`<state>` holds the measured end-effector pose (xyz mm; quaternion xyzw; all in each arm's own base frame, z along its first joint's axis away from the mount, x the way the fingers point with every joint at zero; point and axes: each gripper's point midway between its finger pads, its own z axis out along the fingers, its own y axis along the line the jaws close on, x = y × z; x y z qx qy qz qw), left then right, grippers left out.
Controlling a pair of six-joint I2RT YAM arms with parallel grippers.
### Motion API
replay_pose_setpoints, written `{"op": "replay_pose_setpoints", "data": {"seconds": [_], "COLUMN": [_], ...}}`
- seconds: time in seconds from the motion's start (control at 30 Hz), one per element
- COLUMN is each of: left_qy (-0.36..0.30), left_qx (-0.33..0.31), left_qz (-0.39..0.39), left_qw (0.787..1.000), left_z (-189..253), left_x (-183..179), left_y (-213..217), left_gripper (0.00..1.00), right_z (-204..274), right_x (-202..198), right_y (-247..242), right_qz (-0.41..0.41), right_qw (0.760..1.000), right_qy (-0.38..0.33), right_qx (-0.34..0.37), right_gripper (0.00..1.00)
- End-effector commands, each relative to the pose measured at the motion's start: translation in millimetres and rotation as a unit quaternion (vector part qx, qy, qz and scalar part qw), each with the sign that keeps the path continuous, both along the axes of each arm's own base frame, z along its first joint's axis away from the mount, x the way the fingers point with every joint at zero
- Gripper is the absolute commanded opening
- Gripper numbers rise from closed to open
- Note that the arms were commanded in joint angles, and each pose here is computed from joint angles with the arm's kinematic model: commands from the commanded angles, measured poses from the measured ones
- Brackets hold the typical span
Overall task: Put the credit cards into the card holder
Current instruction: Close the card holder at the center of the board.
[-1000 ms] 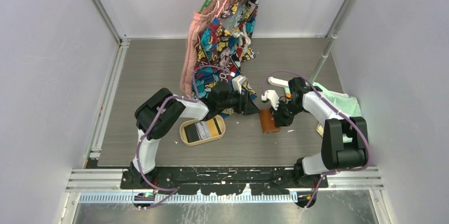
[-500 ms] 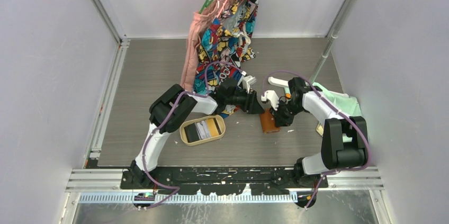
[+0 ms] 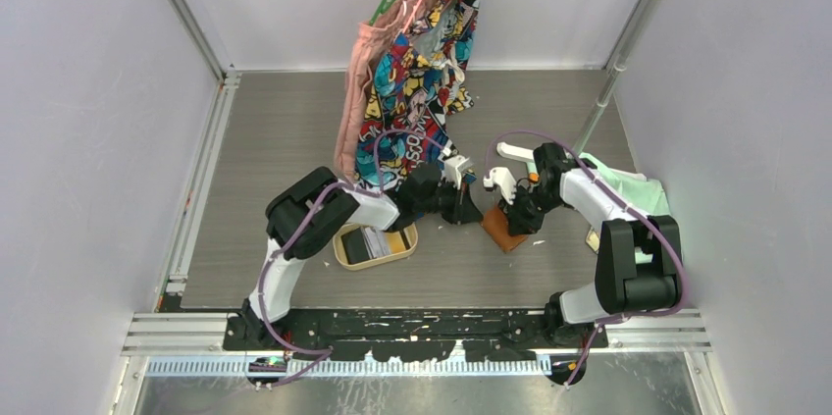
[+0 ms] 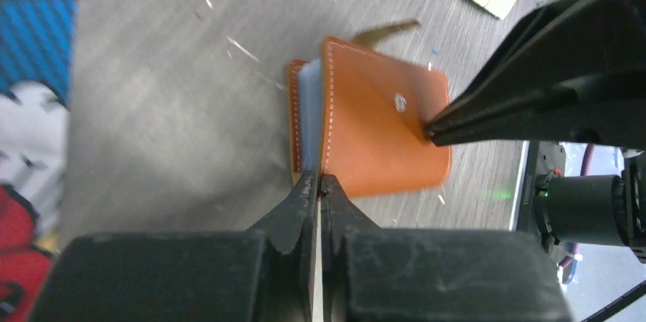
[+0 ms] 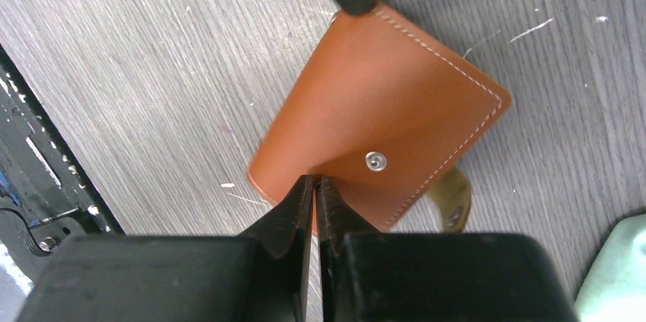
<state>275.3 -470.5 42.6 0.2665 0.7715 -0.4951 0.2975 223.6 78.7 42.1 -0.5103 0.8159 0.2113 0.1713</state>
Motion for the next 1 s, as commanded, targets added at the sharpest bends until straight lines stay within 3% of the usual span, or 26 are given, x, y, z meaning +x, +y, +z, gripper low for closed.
{"op": "replay_pose_setpoints", "data": {"seconds": [0.0,0.23,0.47,0.6,0.77,0.97], "left_qy": [0.003,0.008,-0.071,-0.032,0.009,0.065], "left_qx": [0.011,-0.006,-0.04,-0.066,-0.097,-0.092], "left_qz": [0.094,0.139,0.148,0.109,0.059,0.047], "left_qw": [0.996,0.99,0.986,0.991,0.994,0.993], "left_z": [13.2,20.6,68.3,88.3,104.3,83.0], "left_x": [-13.0,-56.5,-42.7,-37.1,-36.2,-28.4], "left_y": [4.3,0.3,23.5,18.0,-10.3,-41.2], "left_gripper": [0.0,0.01,0.13,0.17,0.18,0.12], "right_z": [9.6,16.5,34.7,40.9,31.1,15.8], "right_x": [5.1,-5.6,-0.7,2.8,21.0,32.1], "right_y": [9.4,9.0,3.2,2.9,-16.2,-27.8], "right_qz": [0.023,0.054,0.044,0.041,0.0,-0.027], "right_qw": [1.0,0.998,0.998,0.997,0.999,0.999], "right_qy": [-0.011,-0.006,-0.024,-0.017,-0.025,-0.017], "right_qx": [0.015,0.019,0.045,0.058,0.024,-0.003], "right_gripper": [0.12,0.16,0.19,0.2,0.2,0.23]}}
